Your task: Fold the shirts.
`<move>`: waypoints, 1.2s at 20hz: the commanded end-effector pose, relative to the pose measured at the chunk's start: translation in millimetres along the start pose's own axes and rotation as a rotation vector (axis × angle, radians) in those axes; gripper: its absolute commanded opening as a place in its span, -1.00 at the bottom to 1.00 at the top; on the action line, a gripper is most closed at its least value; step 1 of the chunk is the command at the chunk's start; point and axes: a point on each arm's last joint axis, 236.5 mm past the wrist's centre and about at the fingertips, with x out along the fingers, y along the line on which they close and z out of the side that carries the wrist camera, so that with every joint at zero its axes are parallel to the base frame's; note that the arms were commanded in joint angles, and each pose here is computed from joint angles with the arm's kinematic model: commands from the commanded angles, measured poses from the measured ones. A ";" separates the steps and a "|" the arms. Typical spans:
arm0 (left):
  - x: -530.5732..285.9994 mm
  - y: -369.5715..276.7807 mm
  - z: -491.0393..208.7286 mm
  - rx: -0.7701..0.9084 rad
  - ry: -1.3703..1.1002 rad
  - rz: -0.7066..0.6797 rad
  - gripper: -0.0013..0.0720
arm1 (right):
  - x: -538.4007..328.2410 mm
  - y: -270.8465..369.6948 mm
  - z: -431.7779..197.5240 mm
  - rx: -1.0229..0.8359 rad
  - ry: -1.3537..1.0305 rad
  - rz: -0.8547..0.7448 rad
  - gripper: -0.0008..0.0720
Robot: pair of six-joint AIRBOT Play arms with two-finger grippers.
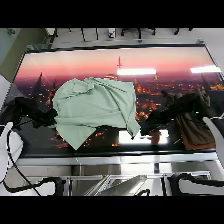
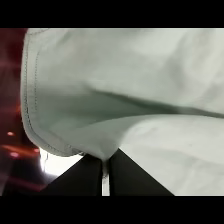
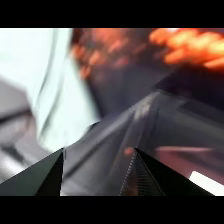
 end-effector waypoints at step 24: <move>22.6 -14.1 -9.1 0.176 0.059 0.027 -0.91 | 79.2 27.7 -2.4 -0.532 0.076 -0.602 0.03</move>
